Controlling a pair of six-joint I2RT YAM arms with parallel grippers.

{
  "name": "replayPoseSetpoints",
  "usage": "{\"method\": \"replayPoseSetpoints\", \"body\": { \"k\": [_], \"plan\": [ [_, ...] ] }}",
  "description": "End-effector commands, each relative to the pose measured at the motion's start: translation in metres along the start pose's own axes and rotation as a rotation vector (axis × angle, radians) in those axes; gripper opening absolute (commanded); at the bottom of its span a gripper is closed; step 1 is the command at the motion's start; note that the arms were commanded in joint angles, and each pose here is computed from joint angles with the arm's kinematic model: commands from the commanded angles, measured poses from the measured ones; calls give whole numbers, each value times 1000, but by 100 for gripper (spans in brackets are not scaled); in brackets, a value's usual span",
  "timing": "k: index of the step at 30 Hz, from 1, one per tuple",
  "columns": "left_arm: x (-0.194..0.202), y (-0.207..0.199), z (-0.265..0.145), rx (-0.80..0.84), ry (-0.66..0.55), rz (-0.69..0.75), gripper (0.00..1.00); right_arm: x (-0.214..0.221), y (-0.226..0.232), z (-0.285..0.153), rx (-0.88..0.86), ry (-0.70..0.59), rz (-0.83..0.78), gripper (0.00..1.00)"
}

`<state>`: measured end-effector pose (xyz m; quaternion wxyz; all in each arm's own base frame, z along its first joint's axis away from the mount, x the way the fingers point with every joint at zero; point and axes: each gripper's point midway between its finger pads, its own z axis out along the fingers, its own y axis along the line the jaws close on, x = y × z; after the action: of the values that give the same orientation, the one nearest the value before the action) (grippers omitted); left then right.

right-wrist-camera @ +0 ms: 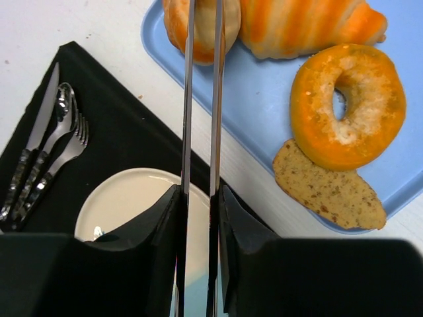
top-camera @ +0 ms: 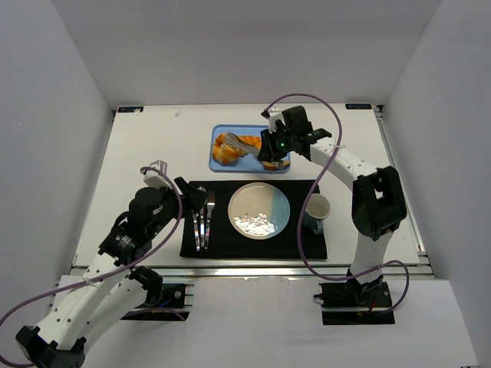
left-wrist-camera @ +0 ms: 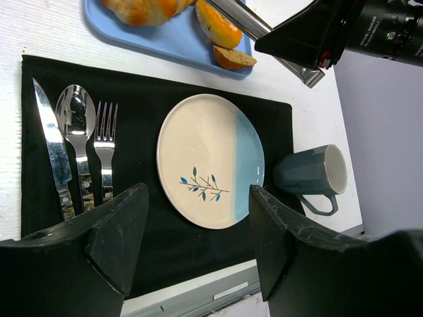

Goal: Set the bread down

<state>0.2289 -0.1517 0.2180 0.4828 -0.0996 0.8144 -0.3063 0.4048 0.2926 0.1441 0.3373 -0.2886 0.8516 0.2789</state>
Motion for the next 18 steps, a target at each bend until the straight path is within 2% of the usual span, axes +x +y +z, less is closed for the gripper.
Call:
{"method": "replayPoseSetpoints", "body": {
  "k": [1,3,11,16,18],
  "plan": [
    [-15,-8,-6,17,-46,-6,72,-34,13,-24,-66,-120,24,4],
    [-17,-11,-7,25,-47,-6,72,-45,16,-38,-100,-157,39,0],
    [-21,-14,-7,33,-60,-5,72,-56,31,-92,-252,-222,69,0],
    [-21,-16,-7,45,-62,-4,72,-29,50,-121,-364,-187,51,0],
    [-20,-16,-7,46,-61,-4,72,-6,62,-134,-443,-144,-7,0]
  ]
}}
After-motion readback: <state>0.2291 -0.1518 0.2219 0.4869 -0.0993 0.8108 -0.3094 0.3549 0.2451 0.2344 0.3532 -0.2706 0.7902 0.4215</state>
